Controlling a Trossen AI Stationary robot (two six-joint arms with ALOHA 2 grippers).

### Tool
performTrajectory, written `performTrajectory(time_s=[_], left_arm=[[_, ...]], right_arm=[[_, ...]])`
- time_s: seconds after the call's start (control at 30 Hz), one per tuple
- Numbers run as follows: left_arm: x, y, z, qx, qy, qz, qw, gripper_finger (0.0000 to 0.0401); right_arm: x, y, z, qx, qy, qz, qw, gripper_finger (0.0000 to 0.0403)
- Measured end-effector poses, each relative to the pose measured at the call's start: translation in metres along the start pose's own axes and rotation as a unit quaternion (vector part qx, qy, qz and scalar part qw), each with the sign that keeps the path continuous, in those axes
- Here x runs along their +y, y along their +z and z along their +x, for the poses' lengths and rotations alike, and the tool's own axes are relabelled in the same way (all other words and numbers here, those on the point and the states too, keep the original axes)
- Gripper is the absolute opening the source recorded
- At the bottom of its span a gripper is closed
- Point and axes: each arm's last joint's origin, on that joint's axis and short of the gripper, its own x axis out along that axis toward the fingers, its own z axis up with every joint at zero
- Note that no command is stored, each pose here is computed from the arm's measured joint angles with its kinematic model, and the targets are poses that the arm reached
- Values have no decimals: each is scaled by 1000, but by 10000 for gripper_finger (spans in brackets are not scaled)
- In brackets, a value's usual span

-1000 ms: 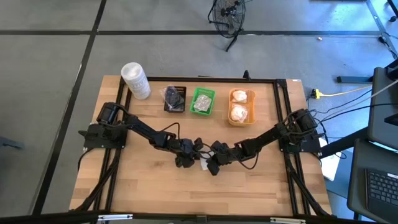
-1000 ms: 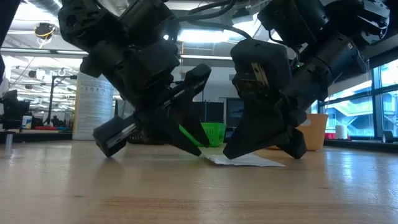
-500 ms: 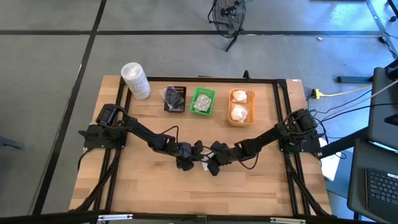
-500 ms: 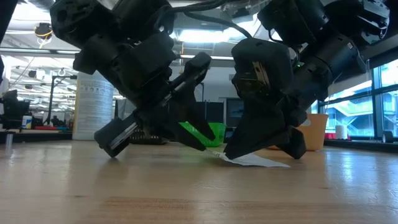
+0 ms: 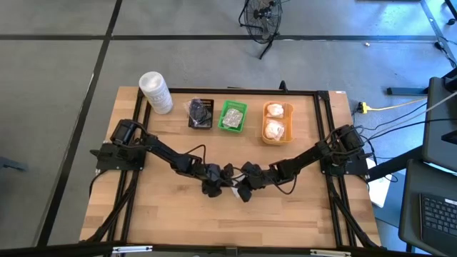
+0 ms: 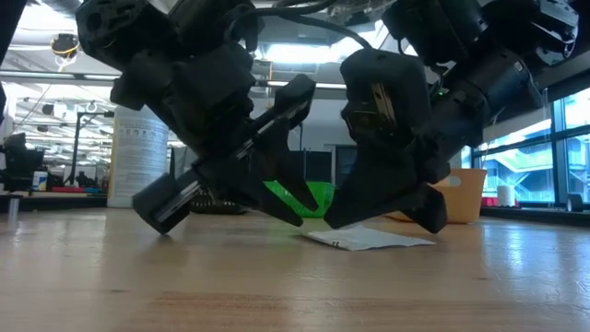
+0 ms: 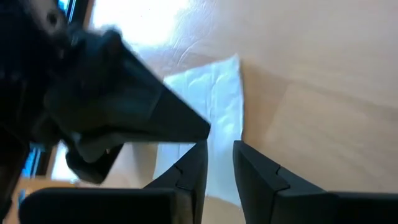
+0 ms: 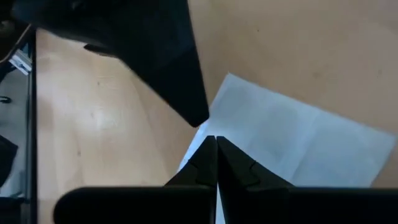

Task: Pick & Place Travel size toiletries
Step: Put the white bandage pack into the green bin

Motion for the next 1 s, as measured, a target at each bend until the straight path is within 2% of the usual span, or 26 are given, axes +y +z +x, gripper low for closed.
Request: performTrajectory(time_s=[0.13, 0.27, 0.37, 0.5, 0.67, 0.87, 1.0], left_arm=[[-1, 1, -1, 35, 22, -31, 999, 74], [-3, 6, -3, 68, 48, -32, 996, 69], [-3, 12, -5, 64, 54, -34, 996, 63], [-4, 17, -7, 33, 39, -47, 998, 53], [-3, 16, -6, -22, 10, -76, 997, 38], [8, 11, -5, -28, 51, -92, 994, 21], [12, 11, -6, -58, 48, -103, 992, 12]], right_arm=[[3, 1, -3, -3, 4, -31, 1000, 2], [11, 0, -11, 5, 21, -67, 998, 2], [18, 2, -25, 11, 21, -83, 996, 2], [22, 4, -48, 20, -10, -94, 995, 2], [22, 8, -63, 27, -30, -85, 996, 2], [11, 4, -59, 65, -66, -47, 995, 16], [7, 1, -56, 67, -88, -26, 993, 34]])
